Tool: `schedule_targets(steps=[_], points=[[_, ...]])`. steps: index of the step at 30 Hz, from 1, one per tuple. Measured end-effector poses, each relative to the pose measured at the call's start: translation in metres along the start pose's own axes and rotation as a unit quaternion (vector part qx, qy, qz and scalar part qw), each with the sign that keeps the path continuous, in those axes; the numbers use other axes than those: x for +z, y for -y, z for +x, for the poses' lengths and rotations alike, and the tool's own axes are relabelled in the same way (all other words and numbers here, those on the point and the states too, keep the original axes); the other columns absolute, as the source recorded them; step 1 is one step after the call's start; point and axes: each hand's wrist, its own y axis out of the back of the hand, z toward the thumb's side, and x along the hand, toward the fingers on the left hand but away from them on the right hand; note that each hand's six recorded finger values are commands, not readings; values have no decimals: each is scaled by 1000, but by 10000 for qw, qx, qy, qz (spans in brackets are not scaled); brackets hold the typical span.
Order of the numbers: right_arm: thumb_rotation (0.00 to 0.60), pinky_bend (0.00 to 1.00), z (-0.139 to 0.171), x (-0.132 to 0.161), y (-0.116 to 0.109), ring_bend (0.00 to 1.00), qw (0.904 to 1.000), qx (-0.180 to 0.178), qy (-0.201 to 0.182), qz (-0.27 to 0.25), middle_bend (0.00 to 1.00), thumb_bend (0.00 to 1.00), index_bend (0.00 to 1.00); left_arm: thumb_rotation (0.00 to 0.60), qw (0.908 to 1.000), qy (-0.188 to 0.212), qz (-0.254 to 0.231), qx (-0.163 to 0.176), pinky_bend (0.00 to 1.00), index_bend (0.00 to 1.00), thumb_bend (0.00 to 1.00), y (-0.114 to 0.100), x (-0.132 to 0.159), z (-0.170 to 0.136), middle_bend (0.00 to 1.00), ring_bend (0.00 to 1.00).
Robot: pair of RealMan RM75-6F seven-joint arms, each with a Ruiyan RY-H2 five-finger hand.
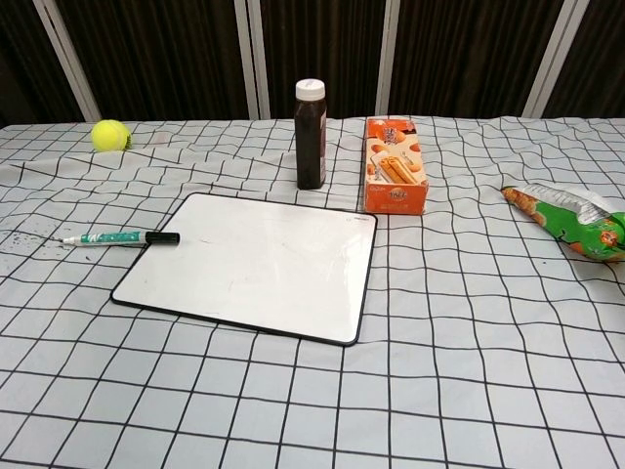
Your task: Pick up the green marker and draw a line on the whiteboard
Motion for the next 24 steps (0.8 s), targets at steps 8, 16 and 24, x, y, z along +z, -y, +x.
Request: schedule_targets(steps=[8, 16, 24], points=[[600, 0, -1, -1, 0, 0, 10000, 44, 15, -83, 0, 327, 0, 600, 9993, 166, 116, -312, 5, 425, 343, 29, 48, 31, 85, 0], [600, 0, -2, -2, -1, 0, 9998, 69, 17, -176, 0, 327, 0, 600, 9979, 234, 116, -588, 5, 451, 383, 58, 91, 47, 91, 0], [600, 0, -2, -1, -1, 0, 9997, 92, -4, -205, 0, 327, 0, 600, 9971, 234, 61, -717, 5, 472, 416, 71, 112, 54, 95, 0]])
